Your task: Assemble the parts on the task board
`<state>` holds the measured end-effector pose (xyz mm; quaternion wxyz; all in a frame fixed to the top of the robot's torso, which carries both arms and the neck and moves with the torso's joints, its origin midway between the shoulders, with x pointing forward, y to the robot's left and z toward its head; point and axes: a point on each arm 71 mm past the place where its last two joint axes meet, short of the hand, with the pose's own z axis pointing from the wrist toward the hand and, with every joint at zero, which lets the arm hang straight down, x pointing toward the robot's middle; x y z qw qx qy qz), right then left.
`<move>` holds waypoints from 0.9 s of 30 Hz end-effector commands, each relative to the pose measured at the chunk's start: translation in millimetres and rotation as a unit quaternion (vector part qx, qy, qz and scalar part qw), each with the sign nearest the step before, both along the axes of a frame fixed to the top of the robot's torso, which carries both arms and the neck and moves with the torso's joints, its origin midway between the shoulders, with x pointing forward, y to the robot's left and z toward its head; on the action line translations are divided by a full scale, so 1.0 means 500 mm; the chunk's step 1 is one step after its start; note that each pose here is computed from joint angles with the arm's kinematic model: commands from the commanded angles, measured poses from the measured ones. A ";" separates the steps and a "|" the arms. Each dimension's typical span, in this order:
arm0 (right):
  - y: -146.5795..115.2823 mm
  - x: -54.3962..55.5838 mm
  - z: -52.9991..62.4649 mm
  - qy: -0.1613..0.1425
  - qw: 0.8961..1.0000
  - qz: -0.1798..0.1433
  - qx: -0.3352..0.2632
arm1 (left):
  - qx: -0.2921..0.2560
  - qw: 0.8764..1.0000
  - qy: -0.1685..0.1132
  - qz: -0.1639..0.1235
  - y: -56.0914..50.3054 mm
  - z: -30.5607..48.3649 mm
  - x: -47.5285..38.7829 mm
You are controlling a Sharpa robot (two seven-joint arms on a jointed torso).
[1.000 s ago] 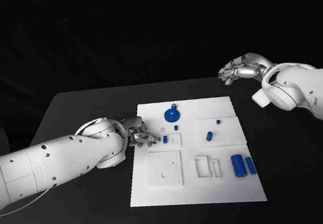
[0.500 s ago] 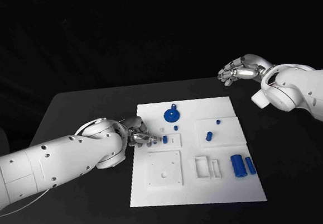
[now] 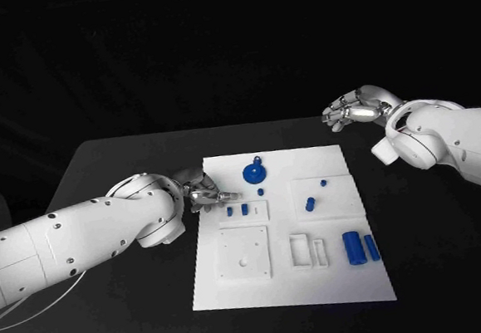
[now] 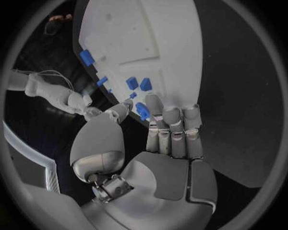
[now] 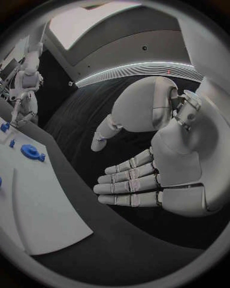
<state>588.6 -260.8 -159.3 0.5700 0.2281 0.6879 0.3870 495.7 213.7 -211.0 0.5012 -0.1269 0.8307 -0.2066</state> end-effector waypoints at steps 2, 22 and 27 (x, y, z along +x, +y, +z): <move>0.001 0.000 -0.001 -0.001 1.000 0.003 0.000 | -0.120 0.992 -0.039 0.030 -0.006 0.029 0.010; 0.008 0.004 -0.002 -0.004 1.000 0.001 0.003 | -0.060 0.953 -0.225 -0.193 -0.106 0.101 0.054; 0.016 0.005 -0.002 -0.003 1.000 0.004 0.004 | 0.008 0.950 -0.211 -0.231 -0.131 0.096 0.060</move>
